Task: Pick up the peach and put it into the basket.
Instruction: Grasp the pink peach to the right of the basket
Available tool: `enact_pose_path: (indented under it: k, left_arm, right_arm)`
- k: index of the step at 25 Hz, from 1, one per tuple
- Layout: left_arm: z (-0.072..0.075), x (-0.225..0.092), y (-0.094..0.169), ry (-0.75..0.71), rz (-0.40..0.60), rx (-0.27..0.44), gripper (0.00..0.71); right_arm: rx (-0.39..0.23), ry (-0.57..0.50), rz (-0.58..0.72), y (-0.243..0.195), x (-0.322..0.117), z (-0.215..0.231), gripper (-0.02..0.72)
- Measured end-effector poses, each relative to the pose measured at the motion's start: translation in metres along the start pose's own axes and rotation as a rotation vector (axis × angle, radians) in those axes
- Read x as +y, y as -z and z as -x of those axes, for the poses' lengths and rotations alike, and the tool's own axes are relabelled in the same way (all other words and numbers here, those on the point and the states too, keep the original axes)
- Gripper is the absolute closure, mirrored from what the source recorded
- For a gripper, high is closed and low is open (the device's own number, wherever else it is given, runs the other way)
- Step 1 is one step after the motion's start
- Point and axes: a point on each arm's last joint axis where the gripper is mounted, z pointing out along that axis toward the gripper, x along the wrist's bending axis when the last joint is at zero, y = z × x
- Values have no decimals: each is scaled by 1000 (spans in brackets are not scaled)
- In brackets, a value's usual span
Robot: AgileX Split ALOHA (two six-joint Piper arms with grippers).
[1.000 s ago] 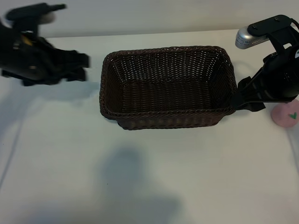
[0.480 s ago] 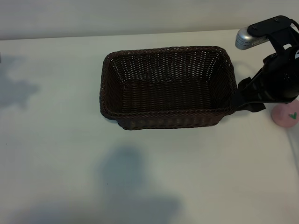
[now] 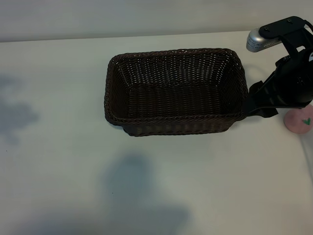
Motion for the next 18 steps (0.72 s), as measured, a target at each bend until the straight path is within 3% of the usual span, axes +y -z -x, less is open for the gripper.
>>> enact_pose_path:
  k: [4,9,14,18]
  left_arm:
    - [14,-29,57,-42,105,0,114]
    - [20,-57,97,-38,219,45,114]
    - [23,-78,113,-6,293,52,114]
    - [24,-109,101,4,275,43,114]
  right_arm:
    - [0,0,0,0,0,0,108]
    - [0,0,0,0,0,0,108]
    - [0,0,0,0,0,0,108]
    - [0,0,-1,0,0,0,108]
